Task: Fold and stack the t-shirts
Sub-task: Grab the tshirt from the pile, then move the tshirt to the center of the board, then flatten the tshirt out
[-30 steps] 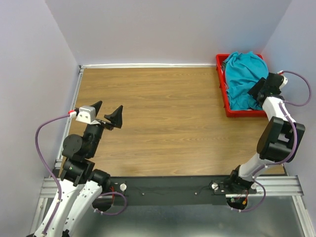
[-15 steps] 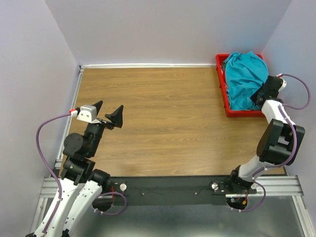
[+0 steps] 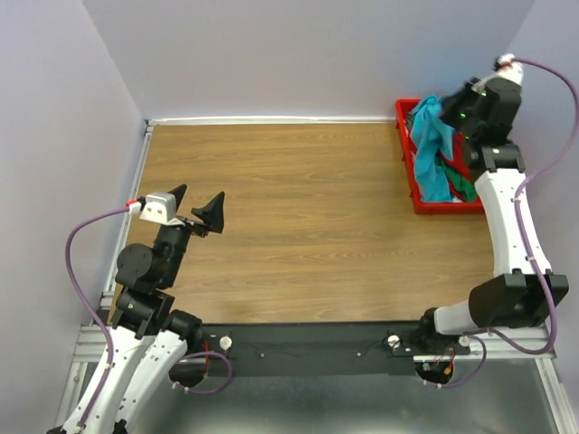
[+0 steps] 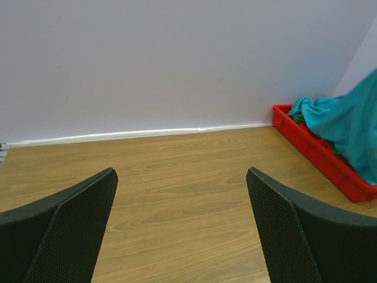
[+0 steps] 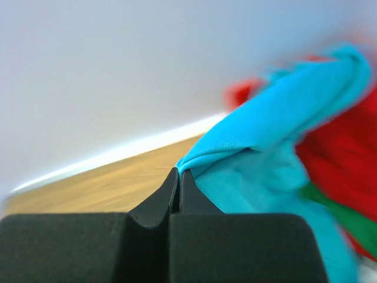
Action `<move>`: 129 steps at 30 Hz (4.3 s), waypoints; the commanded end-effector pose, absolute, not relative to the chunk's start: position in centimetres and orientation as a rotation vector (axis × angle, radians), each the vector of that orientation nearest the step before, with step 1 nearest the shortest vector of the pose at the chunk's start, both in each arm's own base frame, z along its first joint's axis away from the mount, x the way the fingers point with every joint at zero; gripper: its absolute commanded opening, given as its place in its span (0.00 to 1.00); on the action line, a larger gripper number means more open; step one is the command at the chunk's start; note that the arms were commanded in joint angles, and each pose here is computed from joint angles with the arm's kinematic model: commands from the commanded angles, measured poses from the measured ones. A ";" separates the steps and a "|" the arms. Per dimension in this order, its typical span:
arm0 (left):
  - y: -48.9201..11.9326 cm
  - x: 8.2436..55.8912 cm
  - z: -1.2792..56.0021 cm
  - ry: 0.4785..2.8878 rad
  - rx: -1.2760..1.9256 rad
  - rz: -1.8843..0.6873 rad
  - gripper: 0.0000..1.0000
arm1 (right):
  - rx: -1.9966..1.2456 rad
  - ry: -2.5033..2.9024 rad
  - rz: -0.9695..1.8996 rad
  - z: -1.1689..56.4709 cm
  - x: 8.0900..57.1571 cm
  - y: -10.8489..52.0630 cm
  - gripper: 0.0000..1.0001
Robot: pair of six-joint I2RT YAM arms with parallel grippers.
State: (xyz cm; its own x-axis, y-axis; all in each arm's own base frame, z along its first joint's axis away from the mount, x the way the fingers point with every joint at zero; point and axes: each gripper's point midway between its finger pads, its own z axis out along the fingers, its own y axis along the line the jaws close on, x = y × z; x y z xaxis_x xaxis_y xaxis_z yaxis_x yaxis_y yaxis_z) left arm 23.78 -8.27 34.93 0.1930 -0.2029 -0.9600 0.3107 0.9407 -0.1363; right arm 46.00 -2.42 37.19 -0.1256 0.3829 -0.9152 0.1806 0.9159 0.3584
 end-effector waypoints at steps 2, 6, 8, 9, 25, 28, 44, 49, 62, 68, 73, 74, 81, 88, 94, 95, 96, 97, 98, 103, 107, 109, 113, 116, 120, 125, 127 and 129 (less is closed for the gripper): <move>-7.7 24.0 35.2 1.322 0.070 -0.330 0.98 | 0.159 1.708 0.503 41.0 45.8 9.7 0.01; -7.4 24.0 35.3 1.324 0.059 -0.323 0.99 | -0.060 1.712 0.695 41.5 45.6 21.3 0.01; -7.4 24.0 35.3 1.326 0.057 -0.320 0.98 | -0.147 1.731 0.773 40.7 45.6 27.1 0.00; -7.4 24.1 35.2 1.331 0.055 -0.317 0.99 | -0.186 1.736 0.811 40.5 45.0 29.6 0.00; -7.0 24.4 34.6 1.352 0.025 -0.306 0.98 | -0.405 1.981 0.888 27.4 39.9 44.6 0.58; -7.3 25.0 34.0 1.379 0.011 -0.322 0.98 | -0.284 1.986 0.642 26.8 42.3 37.8 0.66; -9.2 28.9 26.5 1.694 -0.159 -0.389 0.99 | 0.077 2.349 0.391 9.6 46.2 15.7 0.68; -8.9 29.0 25.2 1.725 -0.174 -0.367 0.99 | 0.050 2.352 0.540 7.8 47.6 17.8 0.68; -8.5 29.7 25.4 1.717 -0.174 -0.342 0.98 | -0.027 2.426 0.725 4.3 47.3 20.5 0.52; -8.5 29.9 25.5 1.710 -0.165 -0.375 0.98 | -0.158 2.324 0.786 9.5 45.9 21.3 0.10; -8.1 30.1 25.6 1.701 -0.173 -0.391 0.97 | -0.193 2.283 0.811 11.9 44.0 21.4 0.00; -8.1 30.1 25.6 1.698 -0.171 -0.395 0.97 | -0.198 2.280 0.810 12.1 43.7 21.3 0.00; -7.9 30.0 25.8 1.688 -0.176 -0.394 0.97 | -0.334 2.340 0.800 11.9 37.4 23.3 0.01; -9.1 30.1 24.6 1.734 -0.127 -0.435 0.86 | -0.057 2.335 0.480 11.6 39.1 16.7 0.01; -16.4 29.7 21.5 1.959 0.164 -0.609 0.78 | 0.043 2.303 0.378 12.1 42.4 15.0 0.00; -17.0 29.8 21.0 1.988 0.186 -0.587 0.78 | 0.058 2.306 0.367 12.0 42.6 14.8 0.00; -18.1 29.5 20.6 2.015 0.217 -0.588 0.79 | 0.073 2.305 0.361 11.9 42.9 14.6 0.01; -19.2 29.5 21.0 2.024 0.242 -0.593 0.79 | 0.080 2.302 0.357 12.0 43.1 14.4 0.01; -20.9 28.6 19.3 2.089 0.302 -0.588 0.79 | 0.080 2.304 0.357 11.9 43.2 14.4 0.01; -23.9 26.7 15.4 2.238 0.450 -0.571 0.79 | 0.073 2.310 0.343 11.6 43.0 14.0 0.01; -26.2 24.4 10.6 2.396 0.627 -0.486 0.79 | 0.071 2.325 0.328 10.9 42.3 13.5 0.05; -27.3 23.9 9.2 2.431 0.691 -0.408 0.79 | 0.069 2.332 0.329 10.7 42.0 13.5 0.15; -28.6 24.1 7.9 2.449 0.743 -0.305 0.79 | 0.067 2.339 0.332 10.5 41.2 13.4 0.47; -29.8 24.6 7.2 2.450 0.799 -0.239 0.78 | 0.068 2.333 0.315 10.6 40.6 13.0 0.64; -30.4 25.3 6.1 2.460 0.845 -0.144 0.75 | 0.049 2.322 0.308 11.1 39.9 12.7 0.69; -30.3 25.7 4.6 2.483 0.899 -0.059 0.67 | 0.045 2.298 0.332 12.1 38.6 12.6 0.70; -30.2 25.6 4.1 2.498 0.913 -0.043 0.63 | 0.046 2.296 0.340 12.2 38.1 12.5 0.70; -30.2 25.5 3.6 2.503 0.922 -0.043 0.62 | 0.041 2.288 0.351 12.6 37.6 12.5 0.70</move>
State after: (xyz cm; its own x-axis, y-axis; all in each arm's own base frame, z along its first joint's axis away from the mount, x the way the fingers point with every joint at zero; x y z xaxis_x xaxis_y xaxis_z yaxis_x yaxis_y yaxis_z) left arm 25.43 -30.92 3.94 -0.6751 0.5704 -0.4678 0.6114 0.7875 0.0778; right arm 38.53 13.11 12.08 -0.6863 0.1414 -0.7134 -0.0823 0.9595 0.2693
